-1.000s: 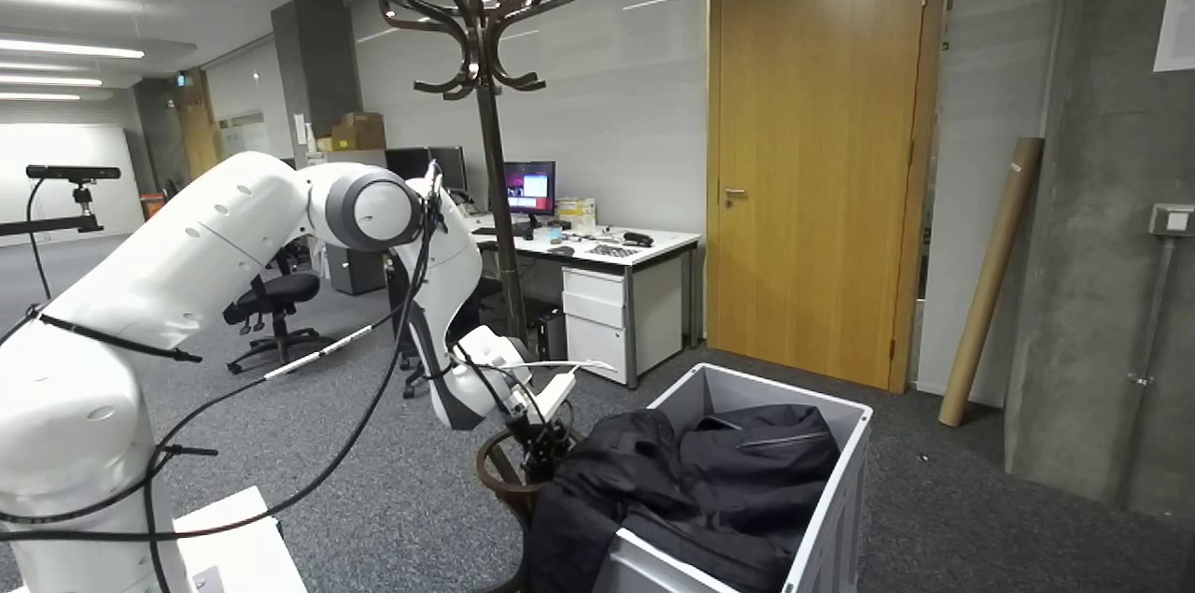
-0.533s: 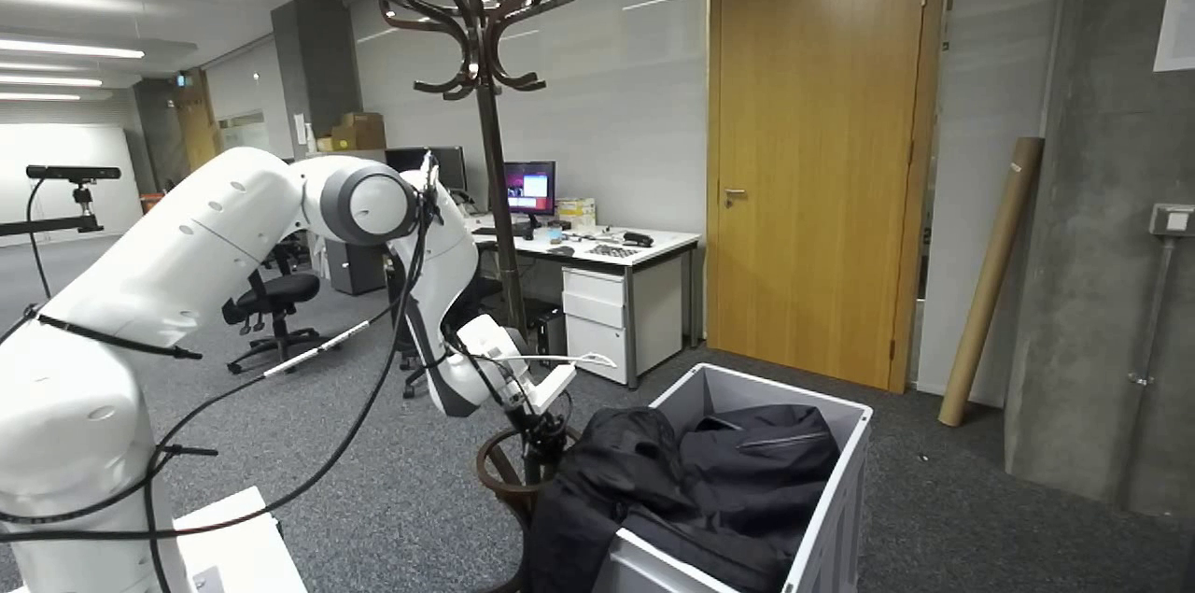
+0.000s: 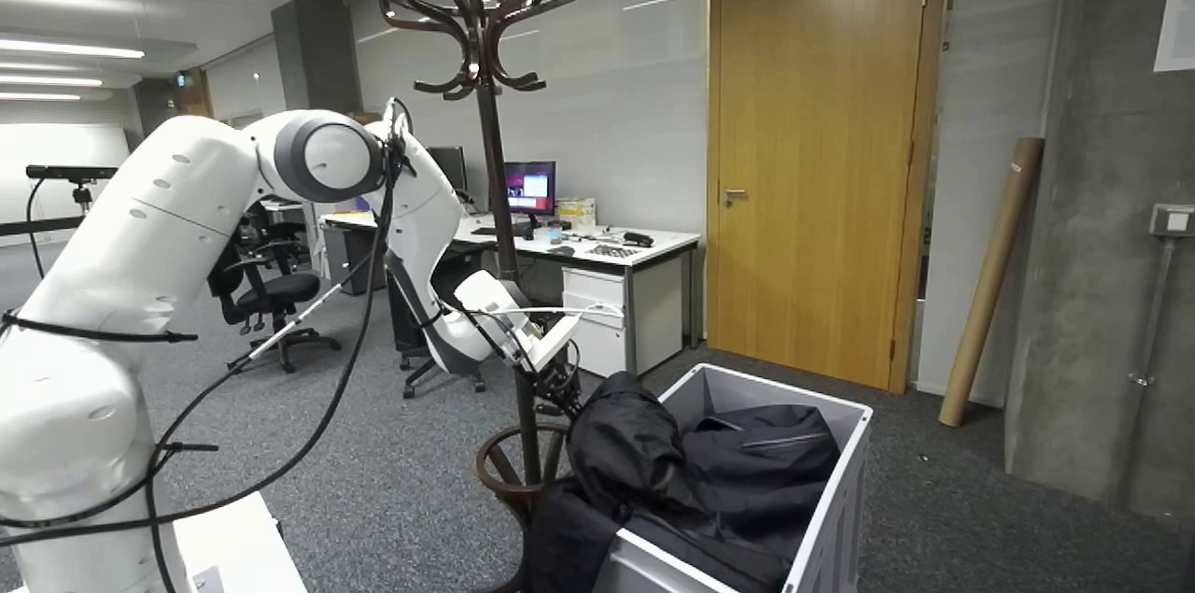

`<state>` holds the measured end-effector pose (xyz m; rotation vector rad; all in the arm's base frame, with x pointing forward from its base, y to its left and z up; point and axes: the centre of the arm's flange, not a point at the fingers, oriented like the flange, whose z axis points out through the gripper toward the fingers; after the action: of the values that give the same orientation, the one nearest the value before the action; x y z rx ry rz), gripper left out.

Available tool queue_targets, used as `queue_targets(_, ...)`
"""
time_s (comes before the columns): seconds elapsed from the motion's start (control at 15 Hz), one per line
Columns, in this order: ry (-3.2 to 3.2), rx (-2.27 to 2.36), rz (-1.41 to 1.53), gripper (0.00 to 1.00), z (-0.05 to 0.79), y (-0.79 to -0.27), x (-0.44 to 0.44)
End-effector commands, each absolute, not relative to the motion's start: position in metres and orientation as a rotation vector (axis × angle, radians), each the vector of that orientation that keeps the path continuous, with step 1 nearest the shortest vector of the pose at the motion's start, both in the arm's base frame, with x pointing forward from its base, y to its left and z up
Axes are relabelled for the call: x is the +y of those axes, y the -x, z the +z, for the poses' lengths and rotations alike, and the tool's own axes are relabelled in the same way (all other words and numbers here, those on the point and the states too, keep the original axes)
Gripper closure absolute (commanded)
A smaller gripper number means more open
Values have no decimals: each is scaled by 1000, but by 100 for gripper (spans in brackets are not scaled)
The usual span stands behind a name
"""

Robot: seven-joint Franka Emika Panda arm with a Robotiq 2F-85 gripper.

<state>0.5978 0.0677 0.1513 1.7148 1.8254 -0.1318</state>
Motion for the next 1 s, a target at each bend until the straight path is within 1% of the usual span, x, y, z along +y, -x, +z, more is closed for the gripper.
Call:
queue_targets(0.0,-1725,1638,-143,98,201,-577,31)
queue_targets(0.2,-1788,1472,-137,98,211,-586,-13)
queue_targets(0.53,-2004,1164,-108,98,183,-607,-80)
queue_targets(0.93,-2284,850,-17,98,153,-646,-109)
